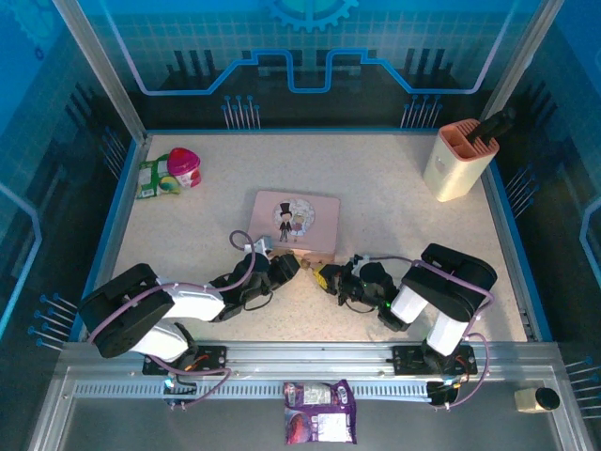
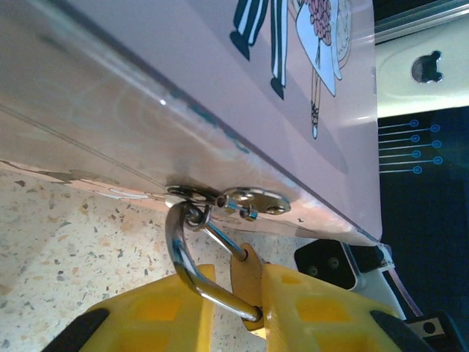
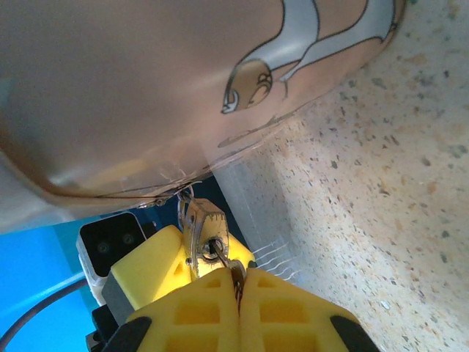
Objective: Unlock a padlock with a key
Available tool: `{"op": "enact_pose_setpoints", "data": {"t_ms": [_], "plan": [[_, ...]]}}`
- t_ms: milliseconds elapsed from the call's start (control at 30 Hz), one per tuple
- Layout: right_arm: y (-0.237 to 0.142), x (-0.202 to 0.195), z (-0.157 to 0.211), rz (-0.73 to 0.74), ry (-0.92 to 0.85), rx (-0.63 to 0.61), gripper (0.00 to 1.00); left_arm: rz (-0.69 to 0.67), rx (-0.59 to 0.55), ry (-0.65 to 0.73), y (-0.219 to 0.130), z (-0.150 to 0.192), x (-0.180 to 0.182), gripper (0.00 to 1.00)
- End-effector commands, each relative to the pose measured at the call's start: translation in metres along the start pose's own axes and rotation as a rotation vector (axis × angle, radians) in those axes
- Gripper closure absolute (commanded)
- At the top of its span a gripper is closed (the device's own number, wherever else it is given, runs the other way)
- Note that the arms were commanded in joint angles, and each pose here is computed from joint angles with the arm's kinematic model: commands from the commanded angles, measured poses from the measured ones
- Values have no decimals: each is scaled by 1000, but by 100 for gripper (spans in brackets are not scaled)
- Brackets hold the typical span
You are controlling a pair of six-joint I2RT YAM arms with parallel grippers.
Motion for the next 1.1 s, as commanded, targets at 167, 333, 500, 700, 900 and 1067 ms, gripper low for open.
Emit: {"op": "enact_pose_setpoints", "data": {"t_ms": [167, 333, 500, 700, 900, 1067], "plan": [[13, 6, 14, -50, -85, 50, 100, -7, 35, 16, -3, 2, -10, 59], [12, 9, 20, -67, -129, 58, 100, -51, 17, 3, -6, 1, -4, 52], [12, 3, 22, -48, -137, 65, 100, -49, 7, 6, -5, -2, -6, 51], [14, -2, 29, -34, -152, 85, 100, -32, -2, -4, -1, -5, -6, 53], [15, -5, 32, -25, -154, 91, 100, -14, 4, -12, 5, -6, -8, 59], [15, -6, 33, -24, -159, 88, 100, -9, 9, -11, 7, -6, -9, 69]]}}
Point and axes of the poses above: each hand's point on the last joint's axis, 136 mm out from that joint toward the fingers, its own y axis out along the fingers, its own x axis along the line the jaws close on, z = x × y, the point moved 9 cm from there along -y, back along the fingers, and after that the axes turned 5 degrees about y, right-handed, at the moved point
